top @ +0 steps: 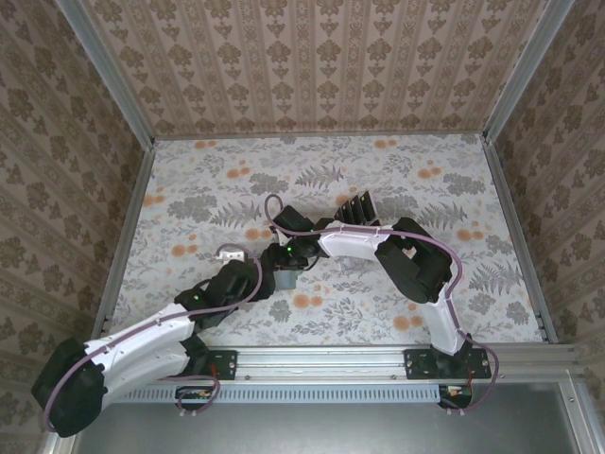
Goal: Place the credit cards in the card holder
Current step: Flip over the card slot on the card holder.
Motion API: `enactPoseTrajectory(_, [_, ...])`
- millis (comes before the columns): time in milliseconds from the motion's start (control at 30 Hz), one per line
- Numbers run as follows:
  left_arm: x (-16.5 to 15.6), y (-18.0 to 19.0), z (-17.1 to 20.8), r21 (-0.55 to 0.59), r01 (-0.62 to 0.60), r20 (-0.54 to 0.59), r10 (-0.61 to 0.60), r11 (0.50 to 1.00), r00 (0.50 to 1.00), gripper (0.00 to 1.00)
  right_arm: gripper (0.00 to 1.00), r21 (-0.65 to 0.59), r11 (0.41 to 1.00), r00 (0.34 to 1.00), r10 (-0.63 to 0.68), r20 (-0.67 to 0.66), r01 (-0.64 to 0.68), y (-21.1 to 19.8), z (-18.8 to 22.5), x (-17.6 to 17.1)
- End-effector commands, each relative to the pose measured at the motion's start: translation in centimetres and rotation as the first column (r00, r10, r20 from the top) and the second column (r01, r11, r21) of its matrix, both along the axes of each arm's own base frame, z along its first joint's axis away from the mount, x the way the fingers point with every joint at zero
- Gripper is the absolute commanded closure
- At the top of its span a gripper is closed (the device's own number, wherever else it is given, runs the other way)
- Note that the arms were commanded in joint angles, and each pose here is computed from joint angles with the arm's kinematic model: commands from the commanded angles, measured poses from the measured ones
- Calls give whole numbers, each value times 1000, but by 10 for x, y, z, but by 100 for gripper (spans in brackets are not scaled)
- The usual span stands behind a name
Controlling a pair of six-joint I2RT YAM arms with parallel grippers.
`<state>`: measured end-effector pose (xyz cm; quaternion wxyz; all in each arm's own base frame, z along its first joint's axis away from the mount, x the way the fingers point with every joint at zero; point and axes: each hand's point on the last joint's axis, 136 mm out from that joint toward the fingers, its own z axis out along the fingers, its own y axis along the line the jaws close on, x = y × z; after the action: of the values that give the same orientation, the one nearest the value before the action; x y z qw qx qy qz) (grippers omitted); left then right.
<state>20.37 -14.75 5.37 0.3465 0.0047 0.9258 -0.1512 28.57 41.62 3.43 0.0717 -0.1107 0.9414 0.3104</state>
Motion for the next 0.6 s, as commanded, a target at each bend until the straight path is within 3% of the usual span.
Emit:
enactPoseTrajectory(0, [0, 0, -5, 19, 15, 11, -15, 1000, 1000, 0, 48, -34, 999, 998, -13, -53, 12, -8, -17, -9])
enactPoseTrajectory(300, [3, -1, -18, 68, 22, -6, -22, 997, 1000, 0, 48, -24, 1000, 998, -21, -55, 20, -6, -14, -8])
enactPoseTrajectory(567, [-2, 20, -34, 159, -44, -44, 52, 986, 998, 0, 47, 3, 1000, 999, -23, -48, 24, -2, -3, -5])
